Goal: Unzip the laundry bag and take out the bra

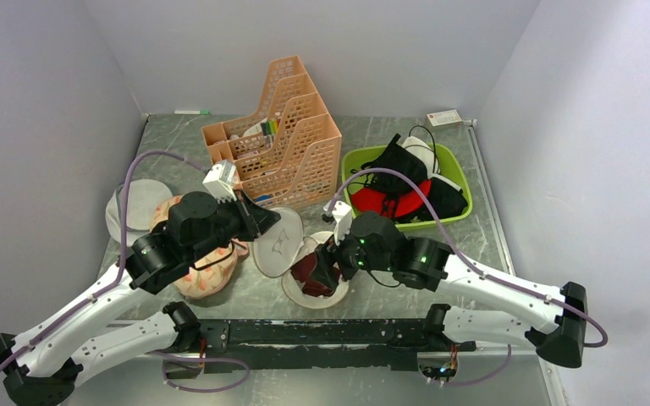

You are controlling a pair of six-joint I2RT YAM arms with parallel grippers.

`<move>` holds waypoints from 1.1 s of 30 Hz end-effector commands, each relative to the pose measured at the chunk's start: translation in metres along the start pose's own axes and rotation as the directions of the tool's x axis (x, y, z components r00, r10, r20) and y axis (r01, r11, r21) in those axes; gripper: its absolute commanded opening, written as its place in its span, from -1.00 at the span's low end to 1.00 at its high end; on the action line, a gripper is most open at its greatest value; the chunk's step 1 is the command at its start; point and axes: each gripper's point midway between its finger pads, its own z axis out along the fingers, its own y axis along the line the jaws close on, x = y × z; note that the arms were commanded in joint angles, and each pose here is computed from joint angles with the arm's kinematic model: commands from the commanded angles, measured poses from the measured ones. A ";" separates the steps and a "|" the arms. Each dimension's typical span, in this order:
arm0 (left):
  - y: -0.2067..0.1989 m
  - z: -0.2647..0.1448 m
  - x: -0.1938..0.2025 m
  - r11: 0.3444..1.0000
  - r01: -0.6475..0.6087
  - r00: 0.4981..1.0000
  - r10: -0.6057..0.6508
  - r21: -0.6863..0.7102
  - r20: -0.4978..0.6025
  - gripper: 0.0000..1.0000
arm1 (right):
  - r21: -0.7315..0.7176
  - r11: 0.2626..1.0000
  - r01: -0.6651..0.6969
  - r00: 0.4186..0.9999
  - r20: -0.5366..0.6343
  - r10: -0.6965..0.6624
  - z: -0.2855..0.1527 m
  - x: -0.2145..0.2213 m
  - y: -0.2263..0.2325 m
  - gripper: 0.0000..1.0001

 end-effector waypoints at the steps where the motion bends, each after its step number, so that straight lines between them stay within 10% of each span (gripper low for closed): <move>1: -0.006 -0.010 -0.021 0.999 0.041 0.997 -0.040 -0.014 0.060 -0.86 | 0.024 1.000 0.016 1.000 0.026 -0.016 -0.014 -0.013 0.001 0.36; 17: -0.018 -0.003 -0.027 0.999 0.037 0.997 -0.038 0.018 0.061 -0.86 | -0.115 0.992 -0.042 0.998 0.032 0.046 -0.025 -0.021 0.030 0.34; 22: -0.015 -0.007 -0.029 0.997 0.077 0.994 -0.077 0.001 0.076 -0.86 | 0.029 0.994 -0.110 0.993 -0.050 0.111 0.016 0.011 0.000 -0.12; 33: -0.009 -0.005 -0.025 0.998 0.052 0.997 -0.050 -0.036 0.055 -0.86 | 0.506 0.861 -0.050 0.998 0.047 0.031 0.018 -0.006 -0.118 -0.16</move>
